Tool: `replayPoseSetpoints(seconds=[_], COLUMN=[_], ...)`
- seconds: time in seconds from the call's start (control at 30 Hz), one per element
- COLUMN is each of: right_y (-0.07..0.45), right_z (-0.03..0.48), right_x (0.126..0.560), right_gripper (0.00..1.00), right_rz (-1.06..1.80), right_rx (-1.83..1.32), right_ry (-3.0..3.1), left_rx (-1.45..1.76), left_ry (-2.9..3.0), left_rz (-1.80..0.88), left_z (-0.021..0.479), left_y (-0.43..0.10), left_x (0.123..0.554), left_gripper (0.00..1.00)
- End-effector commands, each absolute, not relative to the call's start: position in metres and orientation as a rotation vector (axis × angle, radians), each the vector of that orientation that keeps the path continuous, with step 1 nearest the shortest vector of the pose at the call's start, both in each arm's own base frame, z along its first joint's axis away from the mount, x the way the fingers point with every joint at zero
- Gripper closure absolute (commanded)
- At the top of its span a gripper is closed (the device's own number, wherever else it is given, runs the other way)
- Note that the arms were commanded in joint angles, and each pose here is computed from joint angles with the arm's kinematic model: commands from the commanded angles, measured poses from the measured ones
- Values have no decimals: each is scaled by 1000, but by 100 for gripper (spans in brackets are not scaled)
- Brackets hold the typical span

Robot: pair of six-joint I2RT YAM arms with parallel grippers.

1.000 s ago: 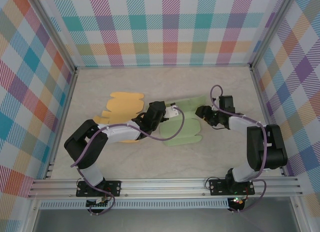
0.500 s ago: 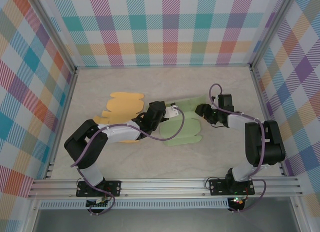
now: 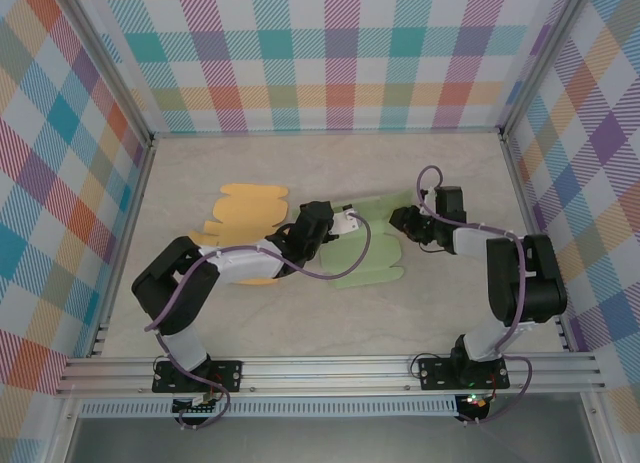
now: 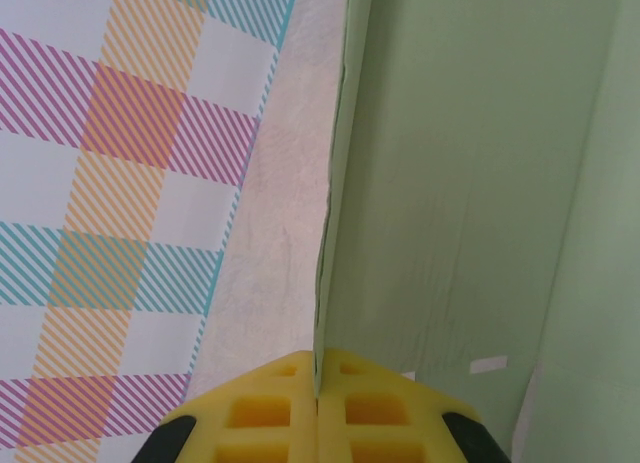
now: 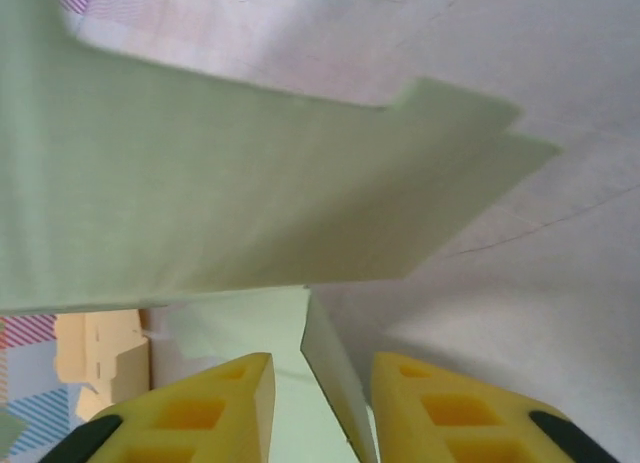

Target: Fold the paper box

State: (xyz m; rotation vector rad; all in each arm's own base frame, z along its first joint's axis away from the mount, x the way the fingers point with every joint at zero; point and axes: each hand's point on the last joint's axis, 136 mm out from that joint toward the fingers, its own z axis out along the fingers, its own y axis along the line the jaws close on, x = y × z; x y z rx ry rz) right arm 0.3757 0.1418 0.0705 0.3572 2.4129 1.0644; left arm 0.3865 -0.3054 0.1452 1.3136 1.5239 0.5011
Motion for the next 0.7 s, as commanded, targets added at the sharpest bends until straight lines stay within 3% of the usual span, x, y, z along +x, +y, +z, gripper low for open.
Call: replayPoseSetpoints(seconds=[0.0, 0.5, 0.67], right_y=[155, 179, 166], right_z=[92, 61, 66], right_x=[372, 370, 358], right_gripper=[73, 77, 71], right_rz=[1120, 1134, 1032], right_rx=[264, 282, 291], right_ry=[2350, 2435, 2465], left_rx=[1274, 1269, 1294], left_ry=[1510, 1526, 1513], left_rz=[480, 470, 549], left_z=[155, 146, 136], left_y=[-315, -318, -309], left_x=[391, 391, 392], left_gripper=[100, 100, 100])
